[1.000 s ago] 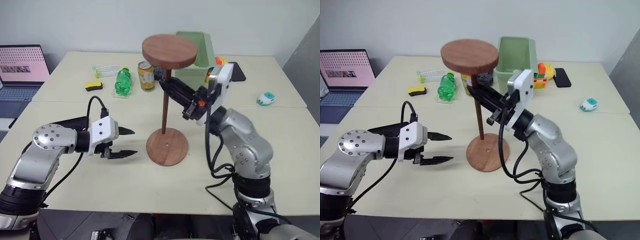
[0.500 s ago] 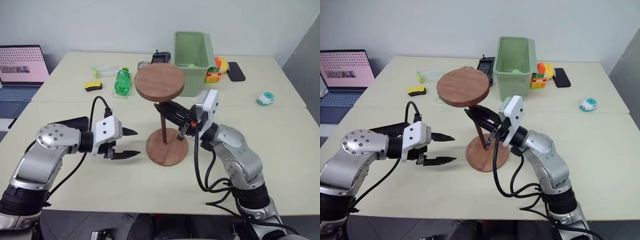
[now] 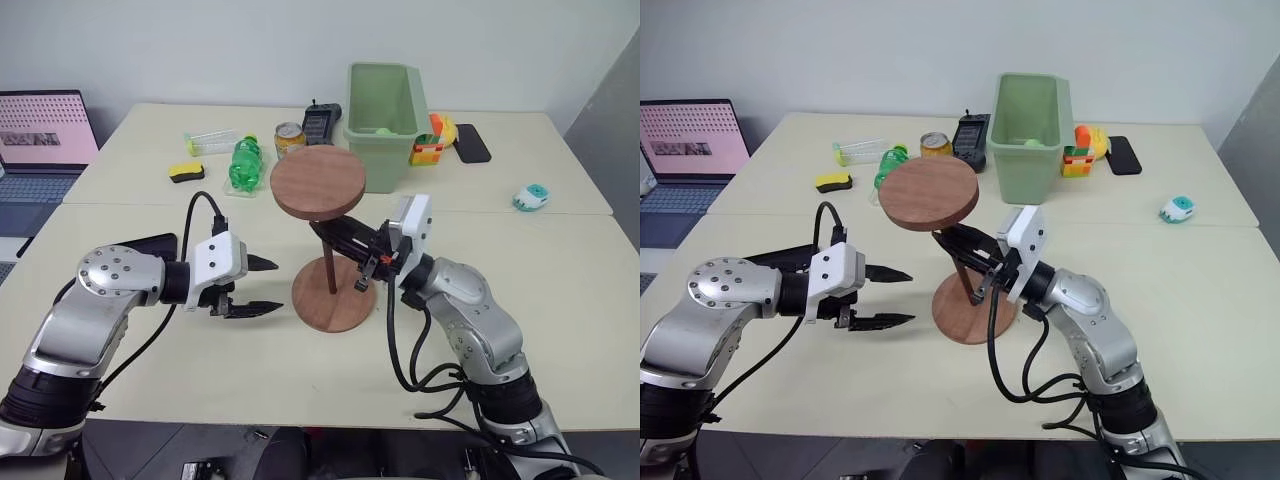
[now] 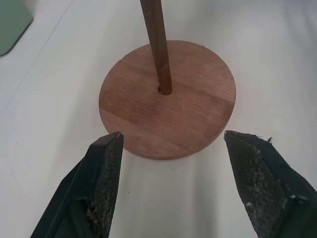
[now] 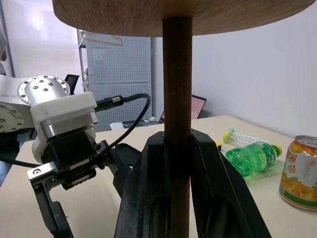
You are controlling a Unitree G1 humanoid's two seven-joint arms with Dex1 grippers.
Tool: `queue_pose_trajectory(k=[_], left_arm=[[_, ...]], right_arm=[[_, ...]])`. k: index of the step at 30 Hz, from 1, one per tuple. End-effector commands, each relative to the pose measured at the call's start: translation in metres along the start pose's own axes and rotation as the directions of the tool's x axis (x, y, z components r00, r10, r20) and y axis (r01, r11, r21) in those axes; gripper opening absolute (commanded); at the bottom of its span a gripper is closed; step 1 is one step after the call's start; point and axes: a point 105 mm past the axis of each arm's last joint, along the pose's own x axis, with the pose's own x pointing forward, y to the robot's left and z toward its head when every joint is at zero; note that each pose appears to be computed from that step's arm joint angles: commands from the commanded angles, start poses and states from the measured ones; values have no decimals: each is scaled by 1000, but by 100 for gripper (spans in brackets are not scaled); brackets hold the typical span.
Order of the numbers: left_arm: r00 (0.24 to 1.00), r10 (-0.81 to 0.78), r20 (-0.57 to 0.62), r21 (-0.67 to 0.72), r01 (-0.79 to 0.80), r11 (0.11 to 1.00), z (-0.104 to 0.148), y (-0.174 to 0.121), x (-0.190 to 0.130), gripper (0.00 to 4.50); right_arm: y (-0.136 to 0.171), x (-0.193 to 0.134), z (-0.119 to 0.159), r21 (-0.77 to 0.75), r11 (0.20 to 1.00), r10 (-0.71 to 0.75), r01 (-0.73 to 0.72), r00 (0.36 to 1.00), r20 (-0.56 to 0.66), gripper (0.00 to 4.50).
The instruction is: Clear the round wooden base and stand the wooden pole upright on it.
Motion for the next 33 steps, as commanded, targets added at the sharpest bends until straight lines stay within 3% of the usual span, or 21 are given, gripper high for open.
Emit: queue_pose_trajectory(k=[1,17,25,33], left_arm=[[1000,1,17,40,-2,999,9,0,-3,338],[1000,-11,24,44,9,999,8,-2,-1,338],[1000,-9,20,41,8,999,6,-2,-2,338],[1000,-7,17,42,6,999,5,-1,-2,338]], right_arm=[[2,-1,1,-22,1000,9,-9,1000,5,20],[-1,-1,-8,-45,999,12,-13,1000,-23,20],[12,-1,-14,-10,999,49,-50,998,-37,20],[6,-2,-31,10,1000,-1,2,996,-93,20]])
